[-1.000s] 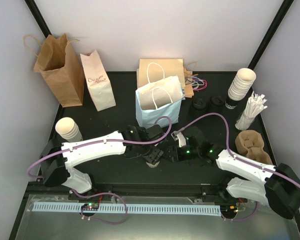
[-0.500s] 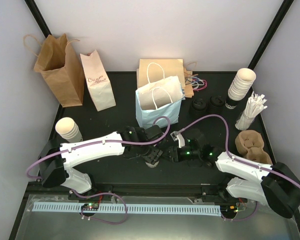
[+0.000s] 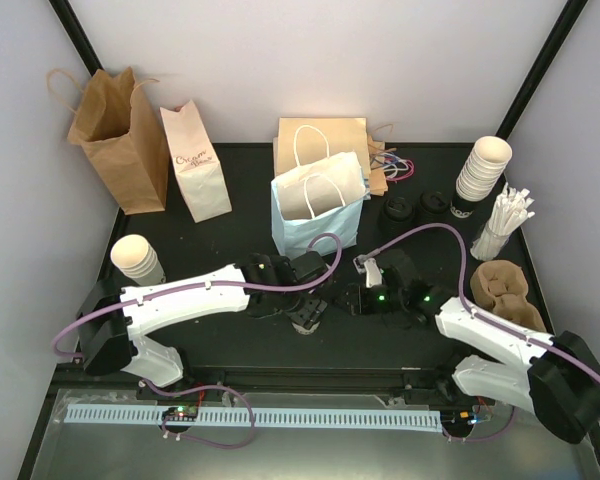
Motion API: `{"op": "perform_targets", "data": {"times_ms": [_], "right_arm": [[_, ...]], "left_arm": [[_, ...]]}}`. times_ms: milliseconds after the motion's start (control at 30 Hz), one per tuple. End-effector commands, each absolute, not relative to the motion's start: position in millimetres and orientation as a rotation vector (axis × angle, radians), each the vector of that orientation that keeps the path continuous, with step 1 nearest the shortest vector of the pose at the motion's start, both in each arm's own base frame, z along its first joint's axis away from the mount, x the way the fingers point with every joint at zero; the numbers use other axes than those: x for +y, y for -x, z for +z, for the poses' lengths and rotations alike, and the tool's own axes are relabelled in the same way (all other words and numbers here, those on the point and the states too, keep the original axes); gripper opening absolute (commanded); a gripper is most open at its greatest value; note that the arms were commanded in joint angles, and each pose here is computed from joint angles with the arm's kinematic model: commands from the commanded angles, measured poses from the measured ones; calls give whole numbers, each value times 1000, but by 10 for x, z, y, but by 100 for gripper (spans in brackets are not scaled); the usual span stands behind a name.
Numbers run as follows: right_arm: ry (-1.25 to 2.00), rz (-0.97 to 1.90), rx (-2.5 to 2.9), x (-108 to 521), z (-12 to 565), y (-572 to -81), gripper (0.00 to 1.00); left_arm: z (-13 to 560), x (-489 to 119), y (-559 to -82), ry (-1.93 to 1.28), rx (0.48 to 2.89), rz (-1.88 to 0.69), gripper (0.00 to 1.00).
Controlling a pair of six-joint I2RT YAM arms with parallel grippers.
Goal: Pack the takeout coffee
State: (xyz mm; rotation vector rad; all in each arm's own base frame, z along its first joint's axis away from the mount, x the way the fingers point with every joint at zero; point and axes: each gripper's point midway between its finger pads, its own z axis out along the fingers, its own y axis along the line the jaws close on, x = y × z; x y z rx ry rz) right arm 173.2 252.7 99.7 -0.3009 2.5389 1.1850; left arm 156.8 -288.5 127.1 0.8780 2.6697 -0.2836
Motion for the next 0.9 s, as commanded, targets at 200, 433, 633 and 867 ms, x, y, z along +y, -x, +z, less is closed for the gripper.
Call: {"op": "perform_targets", "data": {"times_ms": [200,433,633,867], "right_arm": [[335,1140,2531,2564,1152,-1919,41],[403,1264,2430,2696,1381,-1898,41],[451,1320,2465,2763,1253,-1823,41],[429,1254,2567,2698,944,-1793,40]], "left_arm": [[1014,-2777,-1429,-948,2744,-214,67],[995,-2769,-1418,-946,2751,-214,67],[1000,-2781,-1415,-951,2748,-221,67],[977,-2779,-1405,-953,2752,-224,66]]}}
